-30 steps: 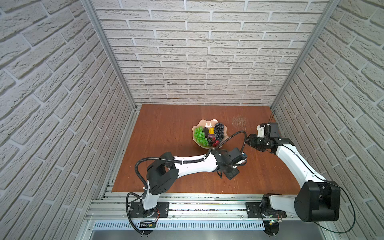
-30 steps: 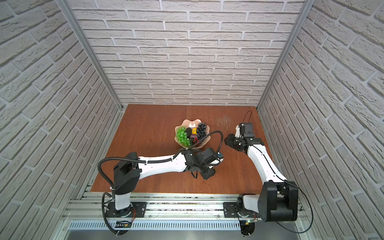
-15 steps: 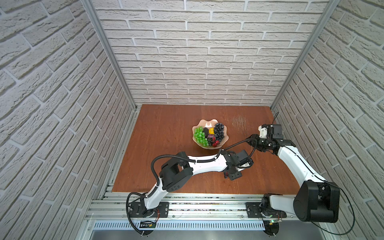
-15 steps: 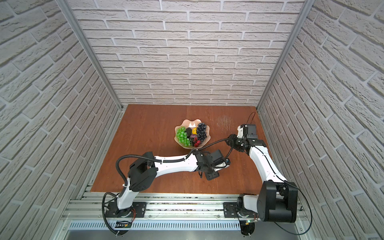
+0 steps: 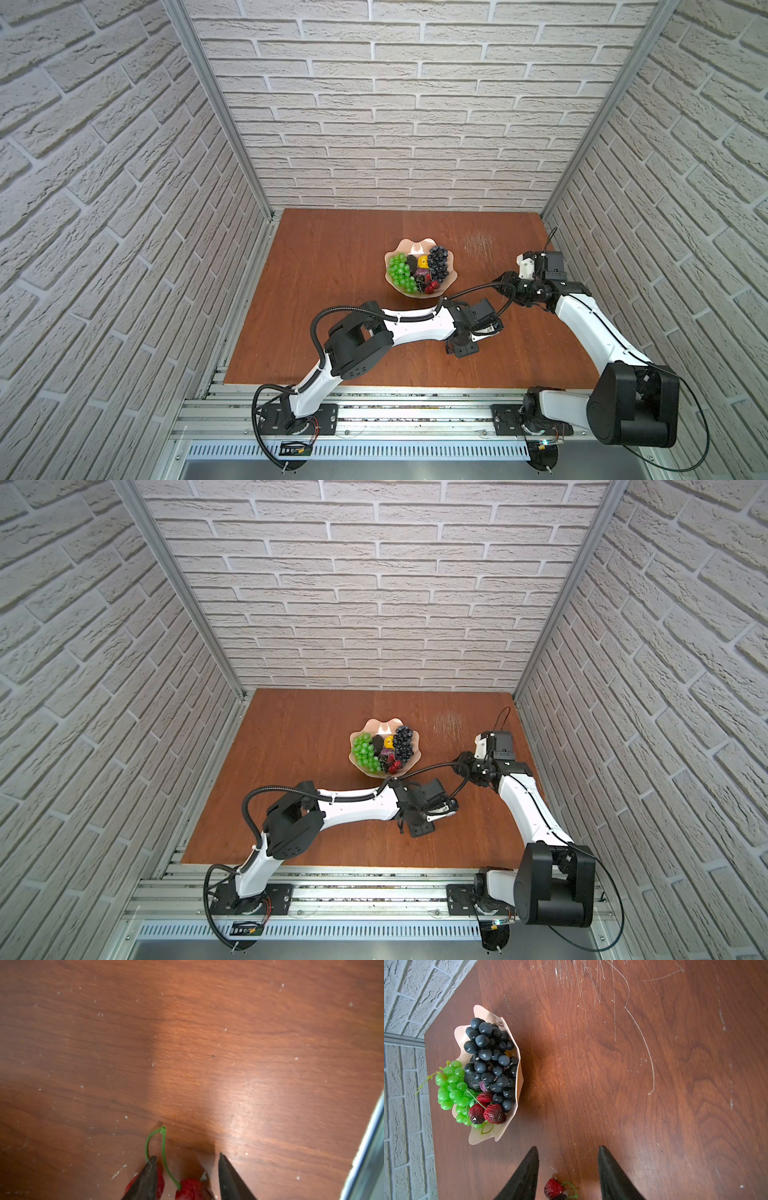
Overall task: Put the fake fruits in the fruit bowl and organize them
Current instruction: 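Move the left gripper down to the last red cherries while the right withdraws, then close the left gripper on the cherry stems and lift them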
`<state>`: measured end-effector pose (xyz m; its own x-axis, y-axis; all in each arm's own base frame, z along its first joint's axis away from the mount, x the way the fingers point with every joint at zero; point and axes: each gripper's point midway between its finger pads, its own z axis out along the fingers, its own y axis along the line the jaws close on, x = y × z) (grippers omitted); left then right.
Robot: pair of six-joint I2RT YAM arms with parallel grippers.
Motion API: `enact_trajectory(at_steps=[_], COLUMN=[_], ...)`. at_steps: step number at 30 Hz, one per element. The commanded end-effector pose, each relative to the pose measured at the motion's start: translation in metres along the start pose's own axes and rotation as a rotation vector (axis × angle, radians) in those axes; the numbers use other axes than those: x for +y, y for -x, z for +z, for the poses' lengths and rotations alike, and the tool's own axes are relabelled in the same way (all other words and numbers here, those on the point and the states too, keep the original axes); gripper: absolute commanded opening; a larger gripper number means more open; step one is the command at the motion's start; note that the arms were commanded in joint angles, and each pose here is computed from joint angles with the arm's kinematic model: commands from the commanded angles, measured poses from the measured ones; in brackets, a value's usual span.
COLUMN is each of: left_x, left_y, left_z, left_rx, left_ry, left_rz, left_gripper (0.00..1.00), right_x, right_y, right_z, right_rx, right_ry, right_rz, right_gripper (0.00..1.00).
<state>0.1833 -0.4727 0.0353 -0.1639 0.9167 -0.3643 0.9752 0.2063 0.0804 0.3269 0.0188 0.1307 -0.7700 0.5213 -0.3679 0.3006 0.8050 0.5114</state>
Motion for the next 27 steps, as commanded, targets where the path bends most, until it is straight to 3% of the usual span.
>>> enact_trajectory(at_steps=[1,21,27], left_x=[0.004,0.015,0.023], left_y=[0.0,0.001,0.009], left_z=[0.007,-0.004,-0.026], left_rx=[0.005,-0.038,-0.102], left_ry=[0.0,0.016,0.043], left_rz=[0.004,-0.039,-0.068], left_gripper=[0.46,0.04,0.0], right_x=[0.002,0.004,0.005], right_y=[0.001,-0.002,-0.001], right_z=[-0.003,-0.006,-0.007], right_rx=[-0.023,-0.044,-0.05], right_ry=[0.021,0.045,0.046], right_rz=[-0.011,0.007,0.012], right_gripper=[0.47,0.42,0.39])
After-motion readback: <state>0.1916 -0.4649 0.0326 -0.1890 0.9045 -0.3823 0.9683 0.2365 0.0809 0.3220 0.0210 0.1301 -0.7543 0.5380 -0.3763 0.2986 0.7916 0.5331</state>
